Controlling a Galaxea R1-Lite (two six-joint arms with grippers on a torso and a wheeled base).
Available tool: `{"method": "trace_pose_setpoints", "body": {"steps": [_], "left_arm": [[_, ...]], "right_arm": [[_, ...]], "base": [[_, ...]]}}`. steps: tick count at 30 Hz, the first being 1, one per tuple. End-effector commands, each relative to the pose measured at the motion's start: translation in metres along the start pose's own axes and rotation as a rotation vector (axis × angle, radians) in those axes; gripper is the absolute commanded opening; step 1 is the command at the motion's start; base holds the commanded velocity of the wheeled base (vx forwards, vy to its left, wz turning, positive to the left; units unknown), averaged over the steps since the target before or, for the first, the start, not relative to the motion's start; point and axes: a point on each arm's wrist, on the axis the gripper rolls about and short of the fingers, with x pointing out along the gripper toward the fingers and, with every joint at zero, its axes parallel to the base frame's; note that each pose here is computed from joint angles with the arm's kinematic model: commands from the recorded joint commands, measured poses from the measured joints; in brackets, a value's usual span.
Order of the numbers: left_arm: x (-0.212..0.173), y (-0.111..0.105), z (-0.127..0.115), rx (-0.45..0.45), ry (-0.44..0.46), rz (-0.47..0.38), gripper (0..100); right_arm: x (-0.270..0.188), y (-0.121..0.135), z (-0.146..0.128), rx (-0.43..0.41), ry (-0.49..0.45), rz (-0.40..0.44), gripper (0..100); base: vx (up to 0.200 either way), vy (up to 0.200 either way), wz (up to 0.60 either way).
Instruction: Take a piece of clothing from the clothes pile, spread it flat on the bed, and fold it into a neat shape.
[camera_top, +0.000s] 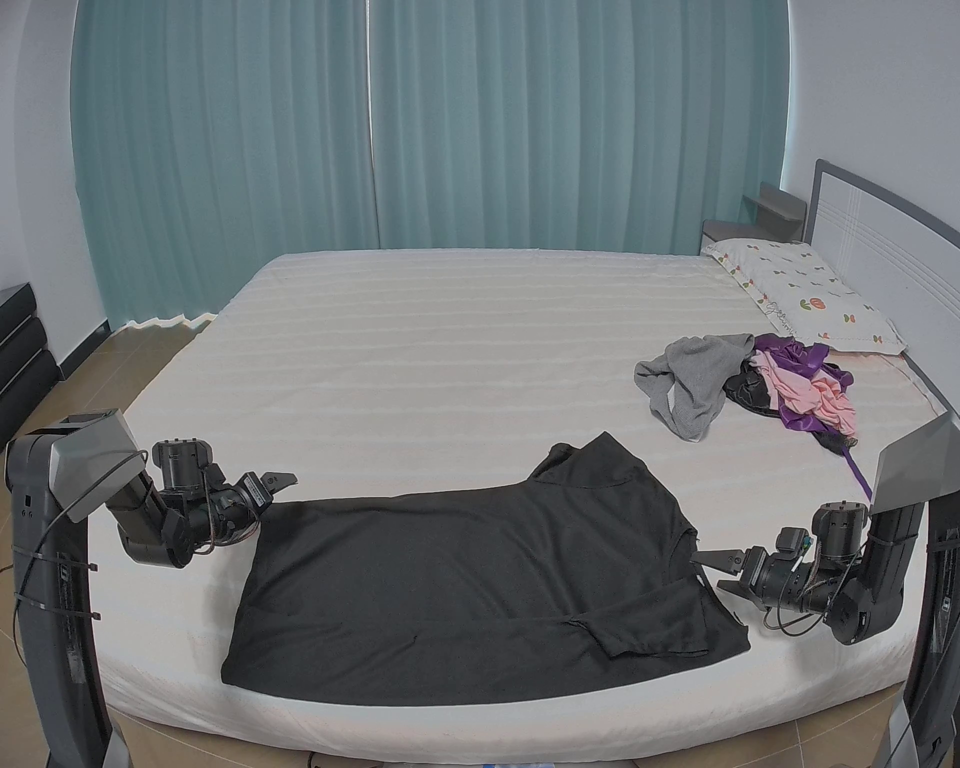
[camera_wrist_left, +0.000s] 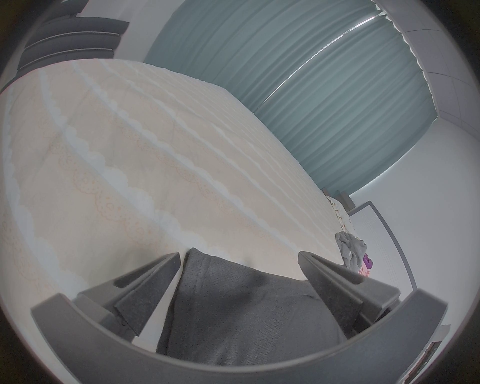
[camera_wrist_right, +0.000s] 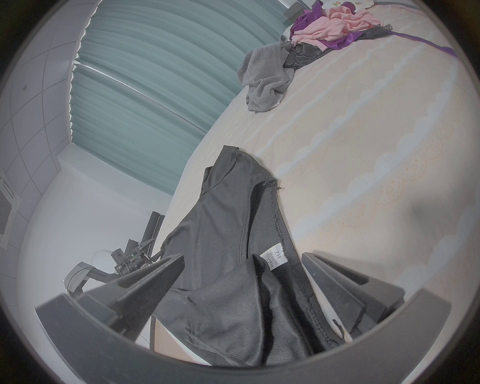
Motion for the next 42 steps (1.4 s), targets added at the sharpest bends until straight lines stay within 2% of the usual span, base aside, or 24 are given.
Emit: {"method": "trace_pose_setpoints", "body": {"steps": [1,9,10,17,28,36,42], "left_arm": [[0.002,0.003,-0.002,-0.001,0.004,0.003,100],[0.005,0.003,-0.004,0.012,0.011,0.003,100],[0.005,0.004,-0.004,0.011,0.012,0.004,0],[0.006,0.005,-0.001,0.012,-0.005,0.008,0],[0.005,0.005,0.011,0.016,-0.097,0.060,0],[0.003,0.003,0.014,0.006,-0.124,0.055,0],[0.003,0.005,0.011,0.002,-0.115,0.058,0]], "right_arm": [[0.000,0.000,0.000,0.001,0.001,0.000,100],[0.000,0.000,0.000,0.000,0.000,0.001,100],[0.000,0.000,0.000,0.000,0.000,0.001,100],[0.000,0.000,0.000,0.000,0.000,0.001,100],[0.001,0.000,0.002,-0.005,-0.008,0.003,100],[-0.003,0.013,0.013,-0.045,-0.058,0.030,100],[0.012,0.022,0.020,-0.084,-0.077,0.046,100]], "base": [[0.000,0.000,0.00],[0.000,0.000,0.00],[0.000,0.000,0.00],[0.000,0.000,0.00],[0.000,0.000,0.00],[0.000,0.000,0.00],[0.000,0.000,0.00]]}}
